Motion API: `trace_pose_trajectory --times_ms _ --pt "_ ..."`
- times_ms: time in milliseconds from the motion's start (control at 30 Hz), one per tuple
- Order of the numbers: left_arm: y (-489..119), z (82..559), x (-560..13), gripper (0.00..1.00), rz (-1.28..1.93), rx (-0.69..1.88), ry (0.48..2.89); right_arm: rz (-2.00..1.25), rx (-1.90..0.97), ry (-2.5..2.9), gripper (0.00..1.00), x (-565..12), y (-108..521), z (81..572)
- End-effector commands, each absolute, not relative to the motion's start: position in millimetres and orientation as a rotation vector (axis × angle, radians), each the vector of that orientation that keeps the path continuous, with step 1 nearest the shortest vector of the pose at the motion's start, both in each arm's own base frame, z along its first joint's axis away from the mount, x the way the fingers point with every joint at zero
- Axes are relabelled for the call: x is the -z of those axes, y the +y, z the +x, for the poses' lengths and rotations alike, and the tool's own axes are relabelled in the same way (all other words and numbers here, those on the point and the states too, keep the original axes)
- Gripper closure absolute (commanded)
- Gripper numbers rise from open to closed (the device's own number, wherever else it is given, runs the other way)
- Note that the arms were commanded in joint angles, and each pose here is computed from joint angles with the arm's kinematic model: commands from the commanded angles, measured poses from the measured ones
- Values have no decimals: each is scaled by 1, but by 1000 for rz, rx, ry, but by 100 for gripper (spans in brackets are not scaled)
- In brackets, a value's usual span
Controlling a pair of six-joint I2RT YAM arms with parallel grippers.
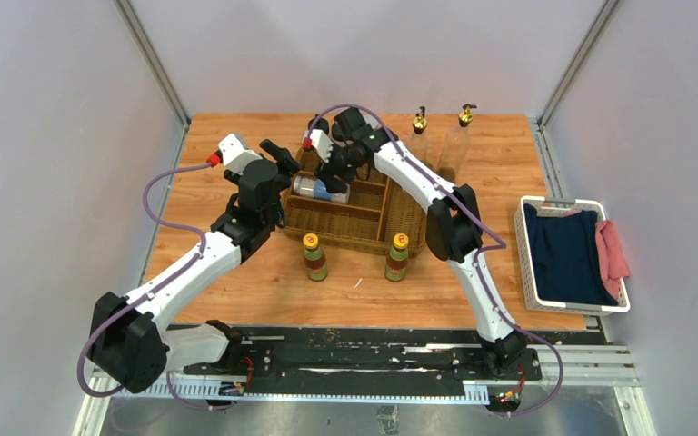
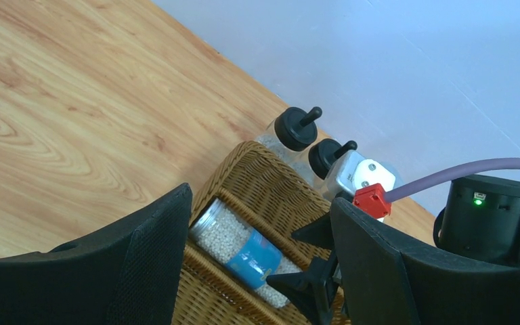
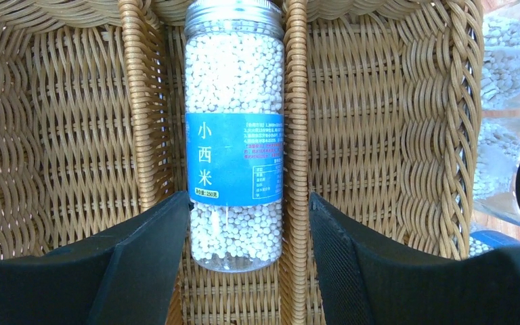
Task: Organize the condiment bottles
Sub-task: Pick up the bottle from the storage box.
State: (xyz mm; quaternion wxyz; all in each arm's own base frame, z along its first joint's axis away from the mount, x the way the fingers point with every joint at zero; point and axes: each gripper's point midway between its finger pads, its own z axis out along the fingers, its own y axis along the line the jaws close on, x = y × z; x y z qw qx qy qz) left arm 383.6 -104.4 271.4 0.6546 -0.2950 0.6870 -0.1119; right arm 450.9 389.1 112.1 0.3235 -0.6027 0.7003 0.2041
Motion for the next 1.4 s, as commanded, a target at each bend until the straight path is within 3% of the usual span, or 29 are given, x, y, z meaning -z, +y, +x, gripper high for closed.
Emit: trace_pose_trajectory --times_ms 0,933,967,1033,1100,1133,1367 --pt "-104 381 -272 23 -689 262 1539 -1593 -582 1844 32 -101 395 448" --pt "-91 371 -280 24 -704 251 1487 -1699 -590 1949 34 -27 409 422" --pt "-91 371 -280 24 -705 253 1486 -1698 -585 1954 37 -24 409 422" --pt "-91 370 -279 24 -706 256 1484 -1699 -575 1959 54 -22 410 423" --pt "-89 369 -277 24 -707 249 1484 -1693 -529 1966 96 -21 409 427" --pt "-89 368 -277 24 -709 247 1482 -1688 -510 1967 100 -21 409 429" --pt "-90 369 -275 24 -709 253 1486 -1671 -491 1949 100 -37 408 428"
